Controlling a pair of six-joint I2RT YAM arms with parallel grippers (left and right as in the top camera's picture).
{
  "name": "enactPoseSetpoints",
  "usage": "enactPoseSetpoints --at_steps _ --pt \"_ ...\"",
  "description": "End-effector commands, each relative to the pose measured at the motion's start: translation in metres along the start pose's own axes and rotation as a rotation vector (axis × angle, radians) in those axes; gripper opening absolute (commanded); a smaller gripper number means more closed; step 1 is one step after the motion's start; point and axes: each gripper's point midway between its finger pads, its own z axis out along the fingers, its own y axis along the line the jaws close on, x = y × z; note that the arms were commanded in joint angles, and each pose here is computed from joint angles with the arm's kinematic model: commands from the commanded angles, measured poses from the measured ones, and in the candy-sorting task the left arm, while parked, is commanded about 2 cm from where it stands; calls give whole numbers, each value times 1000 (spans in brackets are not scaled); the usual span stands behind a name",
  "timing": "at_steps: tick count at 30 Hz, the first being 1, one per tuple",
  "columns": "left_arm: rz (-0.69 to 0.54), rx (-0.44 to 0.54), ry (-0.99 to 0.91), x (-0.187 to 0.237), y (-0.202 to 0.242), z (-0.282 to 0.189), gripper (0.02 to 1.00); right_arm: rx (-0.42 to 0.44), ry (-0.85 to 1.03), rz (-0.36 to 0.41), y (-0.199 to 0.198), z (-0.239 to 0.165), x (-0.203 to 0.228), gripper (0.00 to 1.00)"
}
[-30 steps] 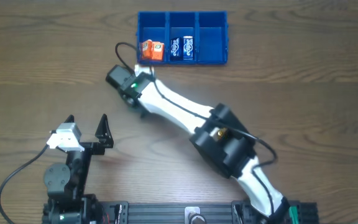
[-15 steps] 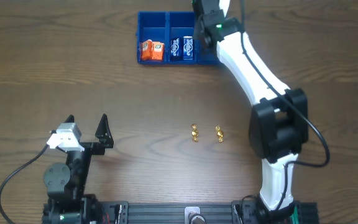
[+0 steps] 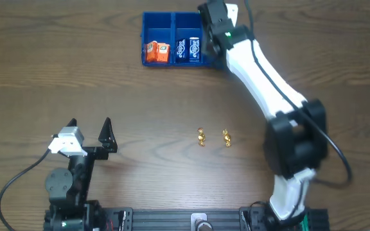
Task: Sort Candies Into Trays
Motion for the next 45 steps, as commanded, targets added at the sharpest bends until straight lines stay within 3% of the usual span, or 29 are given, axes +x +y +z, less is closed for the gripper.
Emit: enactPoseSetpoints --at_steps 1,4,9,17,22,26,31,33,35,37,39,40,42,45 --pt "4 6 48 16 1 1 998 -171 55 -1 12 -69 66 610" --pt "4 6 48 16 1 1 998 -180 237 -24 24 -65 165 608" --pt "4 6 48 16 1 1 998 -137 373 -123 44 -48 246 599" --pt "4 6 48 16 1 1 996 -30 468 -121 33 -19 278 592" --pt "4 6 48 16 1 1 998 7 475 -109 26 -15 281 516" --pt "4 6 48 16 1 1 998 22 477 -104 23 -13 282 270" --pt "4 6 48 16 1 1 998 17 471 -98 24 -14 280 174" --pt "4 6 48 16 1 1 998 -23 406 -84 29 -28 259 174" --pt "4 6 48 16 1 1 998 -80 243 -63 32 -59 208 174" --pt "4 6 48 16 1 1 998 -101 20 -44 23 -94 117 172" --pt "4 6 48 16 1 1 998 -91 -102 -41 7 -101 37 172" --pt "4 6 48 16 1 1 998 -72 -160 -24 -2 -93 -5 167" --pt "4 6 48 16 1 1 998 -32 -193 17 -11 -58 -50 163" --pt "4 6 48 16 1 1 998 -1 -162 31 -8 6 -54 169"
